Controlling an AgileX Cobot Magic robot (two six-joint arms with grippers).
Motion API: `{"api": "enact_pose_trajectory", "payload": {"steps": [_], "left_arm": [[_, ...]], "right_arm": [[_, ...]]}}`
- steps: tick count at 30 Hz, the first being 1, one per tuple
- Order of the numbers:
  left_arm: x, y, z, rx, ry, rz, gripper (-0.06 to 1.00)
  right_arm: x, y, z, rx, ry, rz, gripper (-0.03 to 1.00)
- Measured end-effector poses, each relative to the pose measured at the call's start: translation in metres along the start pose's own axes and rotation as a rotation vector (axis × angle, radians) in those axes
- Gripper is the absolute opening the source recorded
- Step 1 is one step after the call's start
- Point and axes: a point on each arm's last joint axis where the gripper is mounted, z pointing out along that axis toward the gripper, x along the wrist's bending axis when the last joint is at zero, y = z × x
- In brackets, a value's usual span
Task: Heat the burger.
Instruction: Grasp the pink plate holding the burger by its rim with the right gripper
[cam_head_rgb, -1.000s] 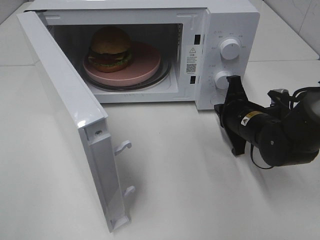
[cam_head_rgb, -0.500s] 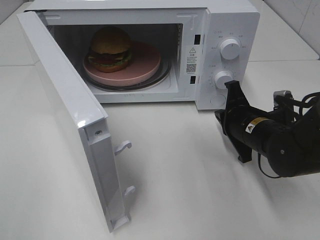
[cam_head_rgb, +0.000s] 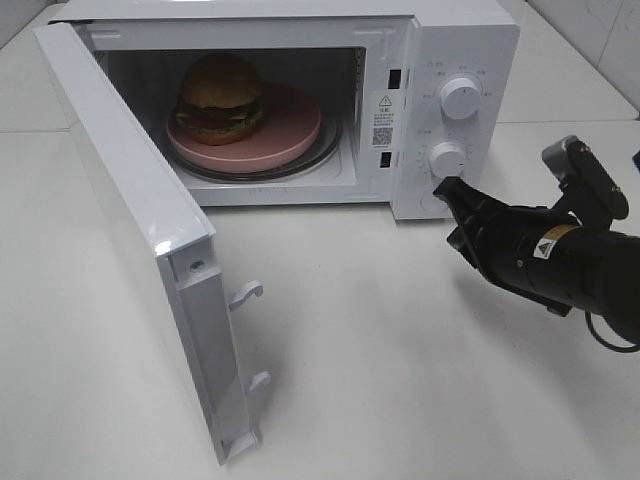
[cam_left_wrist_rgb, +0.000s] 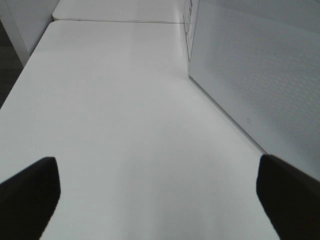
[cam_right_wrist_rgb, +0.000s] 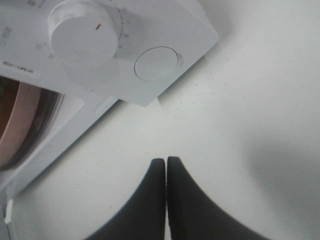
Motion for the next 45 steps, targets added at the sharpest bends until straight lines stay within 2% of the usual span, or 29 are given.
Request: {"api": "enact_pose_trajectory", "payload": {"steps": [1, 3, 4, 6, 8, 9, 13, 15, 16, 17, 19, 20, 22, 24, 25, 26, 28, 29, 30, 32, 33, 34, 44, 45], "left_arm": [[0.000, 0.000, 0.000, 0.000, 0.000, 0.000, 0.99], [0.000, 0.000, 0.000, 0.000, 0.000, 0.000, 0.99], [0.000, 0.000, 0.000, 0.000, 0.000, 0.000, 0.99], [0.000, 0.000, 0.000, 0.000, 0.000, 0.000, 0.99], [0.000, 0.000, 0.000, 0.000, 0.000, 0.000, 0.99], [0.000, 0.000, 0.000, 0.000, 0.000, 0.000, 0.99], [0.000, 0.000, 0.000, 0.000, 0.000, 0.000, 0.99], [0.000, 0.000, 0.000, 0.000, 0.000, 0.000, 0.99], [0.000, 0.000, 0.000, 0.000, 0.000, 0.000, 0.99], [0.000, 0.000, 0.000, 0.000, 0.000, 0.000, 0.99], [0.000, 0.000, 0.000, 0.000, 0.000, 0.000, 0.99], [0.000, 0.000, 0.000, 0.000, 0.000, 0.000, 0.99], [0.000, 0.000, 0.000, 0.000, 0.000, 0.000, 0.99], [0.000, 0.000, 0.000, 0.000, 0.000, 0.000, 0.99], [0.000, 0.000, 0.000, 0.000, 0.000, 0.000, 0.99], [0.000, 0.000, 0.000, 0.000, 0.000, 0.000, 0.99], [0.000, 0.000, 0.000, 0.000, 0.000, 0.000, 0.99], [0.000, 0.000, 0.000, 0.000, 0.000, 0.000, 0.99], [0.000, 0.000, 0.000, 0.000, 0.000, 0.000, 0.99], [0.000, 0.000, 0.000, 0.000, 0.000, 0.000, 0.99], [0.000, 0.000, 0.000, 0.000, 0.000, 0.000, 0.99], [0.000, 0.000, 0.000, 0.000, 0.000, 0.000, 0.99], [0.000, 0.000, 0.000, 0.000, 0.000, 0.000, 0.99], [0.000, 0.000, 0.000, 0.000, 0.000, 0.000, 0.99]], "right_arm": [[0.000, 0.000, 0.000, 0.000, 0.000, 0.000, 0.02], [0.005, 0.003, -0.010, 0.023, -0.005, -0.128, 0.02], [0.005, 0.003, -0.010, 0.023, -0.005, -0.128, 0.02], [0.009, 0.006, -0.020, 0.053, -0.011, -0.260, 0.02], [0.009, 0.006, -0.024, 0.070, -0.017, -0.295, 0.02], [0.010, 0.005, -0.029, 0.120, -0.037, -0.376, 0.02], [0.013, 0.005, -0.033, 0.195, -0.061, -0.462, 0.02], [0.016, 0.004, -0.035, 0.299, -0.093, -0.538, 0.03], [0.016, 0.004, -0.035, 0.299, -0.093, -0.538, 0.03], [0.019, 0.005, -0.035, 0.360, -0.103, -0.598, 0.04], [0.022, 0.005, -0.036, 0.393, -0.107, -0.635, 0.05], [0.027, 0.008, -0.037, 0.447, -0.102, -0.727, 0.08], [0.029, 0.009, -0.037, 0.476, -0.101, -0.772, 0.09], [0.036, 0.013, -0.039, 0.536, -0.095, -0.866, 0.17], [0.036, 0.013, -0.039, 0.536, -0.095, -0.866, 0.17], [0.040, 0.016, -0.040, 0.553, -0.088, -0.911, 0.24], [0.042, 0.018, -0.040, 0.556, -0.082, -0.932, 0.27], [0.047, 0.021, -0.041, 0.576, -0.066, -0.994, 0.37], [0.047, 0.021, -0.041, 0.576, -0.066, -0.994, 0.37], [0.053, 0.025, -0.044, 0.633, -0.036, -1.115, 0.44], [0.053, 0.025, -0.044, 0.633, -0.036, -1.115, 0.44], [0.058, 0.029, -0.045, 0.659, -0.011, -1.192, 0.46], [0.073, 0.041, -0.046, 0.623, 0.033, -1.322, 0.47], [0.073, 0.041, -0.046, 0.629, 0.048, -1.370, 0.48]]}}
